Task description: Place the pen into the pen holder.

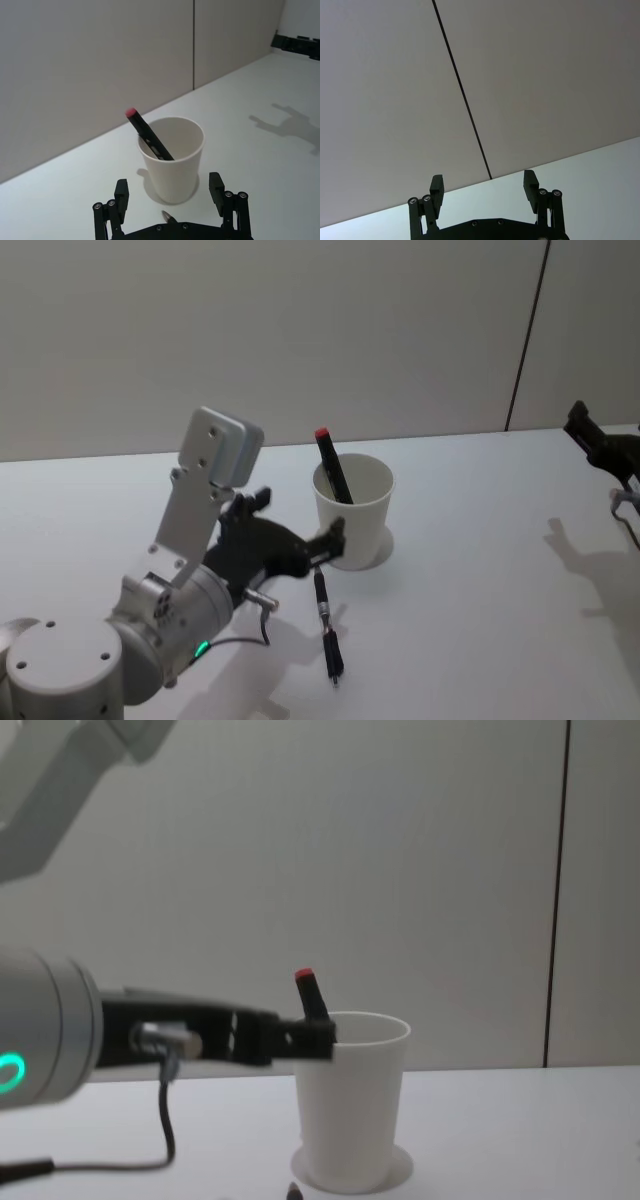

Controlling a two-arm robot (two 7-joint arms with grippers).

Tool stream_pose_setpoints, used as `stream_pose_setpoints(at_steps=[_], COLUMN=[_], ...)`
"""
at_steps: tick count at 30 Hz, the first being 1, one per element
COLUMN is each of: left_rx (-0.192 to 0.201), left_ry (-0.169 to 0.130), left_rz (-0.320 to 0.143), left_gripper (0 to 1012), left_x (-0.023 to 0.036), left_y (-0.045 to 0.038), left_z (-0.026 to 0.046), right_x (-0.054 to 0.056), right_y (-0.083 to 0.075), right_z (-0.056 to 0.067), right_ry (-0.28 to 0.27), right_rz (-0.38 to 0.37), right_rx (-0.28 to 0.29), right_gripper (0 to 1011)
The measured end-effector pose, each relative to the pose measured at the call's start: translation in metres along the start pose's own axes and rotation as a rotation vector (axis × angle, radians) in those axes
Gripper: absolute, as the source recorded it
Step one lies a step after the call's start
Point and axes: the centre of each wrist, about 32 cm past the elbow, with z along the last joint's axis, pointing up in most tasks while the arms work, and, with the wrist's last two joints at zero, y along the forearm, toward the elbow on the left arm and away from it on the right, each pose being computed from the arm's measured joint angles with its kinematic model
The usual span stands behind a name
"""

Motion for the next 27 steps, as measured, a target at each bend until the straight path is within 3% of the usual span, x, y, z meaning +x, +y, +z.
stream_pose_setpoints(at_steps=[6,14,22,27], left_rx=[0.049,0.090,0.123,0.147], left_ry=[0.037,0.049,0.013,-0.035], left_rz=[-0.056,-0.099,-0.109,-0.105], left_gripper=[1001,1001,1001,1001], left_x=[-0.0010,-0.0075,-0.0147,-0.0206], left_y=[-0.0020,-0.0066,-0.0114,-0.0159], left_z=[-0.0059,-0.0150,-0.0189,-0.0190], right_x=[0.000,0.000,0.000,0.000], right_y=[0.000,0.000,-0.001,-0.001], right_z=[0.000,0.000,0.000,0.000], right_ry=[0.000,0.000,0.001,0.001], right_rz=[-0.001,-0.002,-0.002,-0.002], right_rx=[-0.001,-0.002,-0.002,-0.003], right_gripper=[1002,1002,1001,1002])
